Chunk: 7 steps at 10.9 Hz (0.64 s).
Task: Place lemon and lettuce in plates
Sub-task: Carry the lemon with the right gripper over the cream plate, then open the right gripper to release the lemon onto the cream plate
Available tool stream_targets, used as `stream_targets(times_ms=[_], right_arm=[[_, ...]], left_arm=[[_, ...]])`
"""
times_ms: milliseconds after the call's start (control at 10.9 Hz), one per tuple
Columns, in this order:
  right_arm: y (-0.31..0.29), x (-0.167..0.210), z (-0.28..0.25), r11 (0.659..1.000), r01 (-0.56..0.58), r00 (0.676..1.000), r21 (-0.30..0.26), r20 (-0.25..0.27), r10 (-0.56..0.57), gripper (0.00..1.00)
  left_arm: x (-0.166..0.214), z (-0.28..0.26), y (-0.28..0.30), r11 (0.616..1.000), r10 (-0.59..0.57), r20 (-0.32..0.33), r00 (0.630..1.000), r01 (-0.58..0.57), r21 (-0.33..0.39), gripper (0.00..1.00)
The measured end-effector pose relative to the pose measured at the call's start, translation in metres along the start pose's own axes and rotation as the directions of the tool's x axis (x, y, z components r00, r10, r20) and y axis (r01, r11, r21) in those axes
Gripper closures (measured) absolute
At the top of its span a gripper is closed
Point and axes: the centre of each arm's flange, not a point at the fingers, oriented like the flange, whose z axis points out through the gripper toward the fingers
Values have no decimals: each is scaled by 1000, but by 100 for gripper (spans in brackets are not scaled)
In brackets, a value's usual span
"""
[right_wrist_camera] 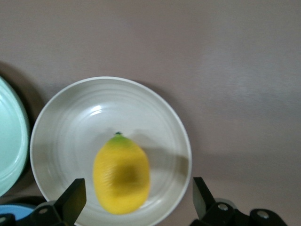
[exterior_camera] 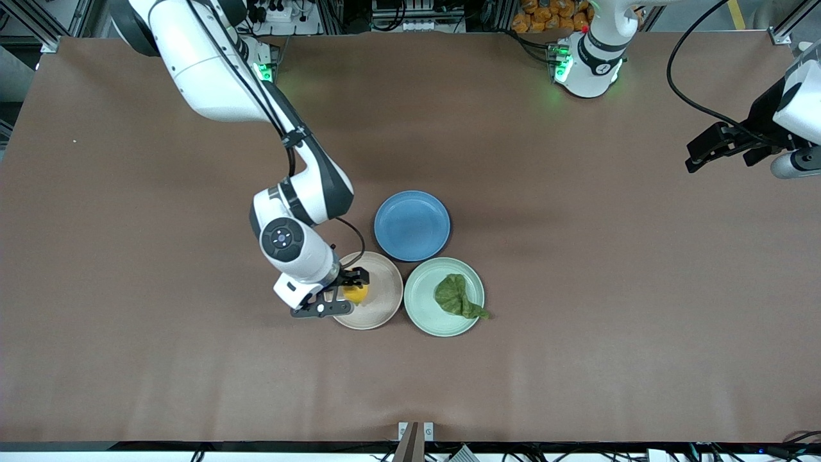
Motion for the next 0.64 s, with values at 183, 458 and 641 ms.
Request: stream_targets(times_ms=[183,458,641], right_arm=[[18,9,-15,1000,-26,999,-12,39,27,0],[53,22,-49,998,-48,993,-33,110,52,0],[90,28,-74,999,12,988,-30,155,-7,0]], left_arm=[[0,0,0,1000,1,-2,1000,-1,-1,0],[0,0,1,1000,1,-3,1000,-1,-1,0],[0,0,1,1000,1,-3,1000,-1,-1,0]])
